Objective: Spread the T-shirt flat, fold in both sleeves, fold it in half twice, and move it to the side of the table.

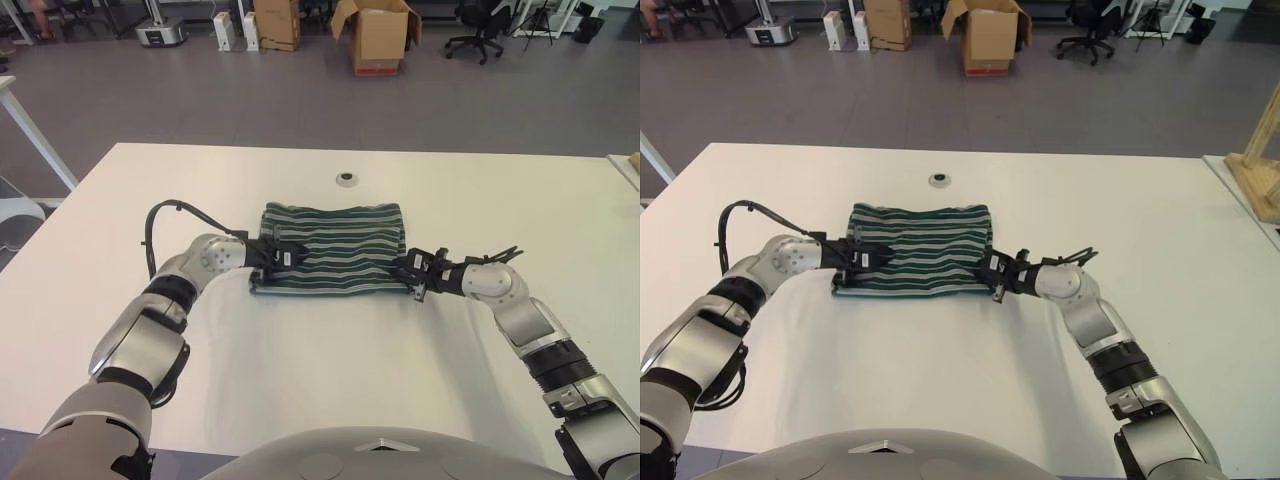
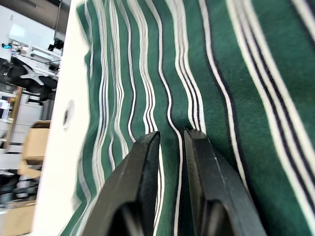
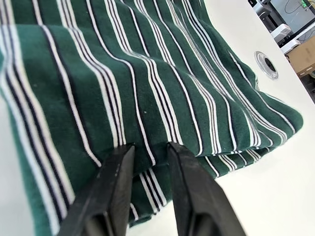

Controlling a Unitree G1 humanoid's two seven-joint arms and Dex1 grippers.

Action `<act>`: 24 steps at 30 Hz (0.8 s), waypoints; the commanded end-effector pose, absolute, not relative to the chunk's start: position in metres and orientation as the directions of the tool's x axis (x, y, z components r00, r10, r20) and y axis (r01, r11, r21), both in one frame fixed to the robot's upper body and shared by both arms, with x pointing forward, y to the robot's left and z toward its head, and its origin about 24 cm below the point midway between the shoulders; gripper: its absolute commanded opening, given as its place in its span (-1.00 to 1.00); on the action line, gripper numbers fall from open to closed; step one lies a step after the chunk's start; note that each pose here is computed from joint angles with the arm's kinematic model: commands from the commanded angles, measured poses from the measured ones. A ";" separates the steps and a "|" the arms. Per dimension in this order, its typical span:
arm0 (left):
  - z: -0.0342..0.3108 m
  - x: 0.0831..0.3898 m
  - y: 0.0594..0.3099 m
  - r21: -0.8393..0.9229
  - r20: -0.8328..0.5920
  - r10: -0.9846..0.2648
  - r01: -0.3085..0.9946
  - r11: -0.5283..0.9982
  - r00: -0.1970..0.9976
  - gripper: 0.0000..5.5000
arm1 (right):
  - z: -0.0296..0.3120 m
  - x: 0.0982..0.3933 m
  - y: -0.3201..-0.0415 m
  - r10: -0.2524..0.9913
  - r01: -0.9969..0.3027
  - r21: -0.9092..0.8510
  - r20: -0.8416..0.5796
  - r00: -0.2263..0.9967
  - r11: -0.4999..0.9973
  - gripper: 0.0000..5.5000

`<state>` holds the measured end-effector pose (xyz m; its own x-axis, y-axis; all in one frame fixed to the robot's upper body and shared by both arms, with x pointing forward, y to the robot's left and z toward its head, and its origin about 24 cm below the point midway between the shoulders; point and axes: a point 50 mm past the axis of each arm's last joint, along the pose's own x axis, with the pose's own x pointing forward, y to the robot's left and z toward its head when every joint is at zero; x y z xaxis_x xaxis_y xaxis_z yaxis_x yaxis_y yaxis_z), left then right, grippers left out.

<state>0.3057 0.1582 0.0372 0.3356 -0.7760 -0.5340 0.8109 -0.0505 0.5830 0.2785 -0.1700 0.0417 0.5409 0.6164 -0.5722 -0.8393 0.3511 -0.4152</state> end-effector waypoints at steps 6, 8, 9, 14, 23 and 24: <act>0.078 0.210 0.110 -0.164 -0.272 -0.955 0.984 -0.073 -0.116 -0.67 | 0.092 0.354 -0.173 0.613 -0.724 -0.610 -0.449 0.650 0.321 -0.56; 0.090 0.228 0.096 -0.100 -0.192 -0.981 0.994 0.034 0.014 -0.67 | 0.111 0.359 -0.174 0.662 -0.707 -0.596 -0.359 0.658 0.381 -0.56; 0.097 0.241 0.093 -0.072 -0.163 -0.982 0.991 0.112 0.099 -0.67 | 0.118 0.359 -0.176 0.688 -0.714 -0.558 -0.315 0.653 0.423 -0.56; 0.093 0.301 0.174 0.395 -0.529 -0.729 0.886 0.242 0.435 -0.67 | 0.089 0.296 -0.173 0.837 -0.880 -0.109 -0.275 0.473 0.462 -0.56; 0.015 0.226 0.208 0.081 -0.734 -0.674 0.996 0.039 0.086 -0.67 | -0.004 0.263 -0.172 0.572 -0.825 -0.030 -0.706 0.417 0.564 -0.56; 0.019 0.212 0.200 -0.003 -0.696 -0.717 1.000 0.027 0.017 -0.67 | 0.001 0.272 -0.179 0.553 -0.819 -0.061 -0.709 0.438 0.571 -0.56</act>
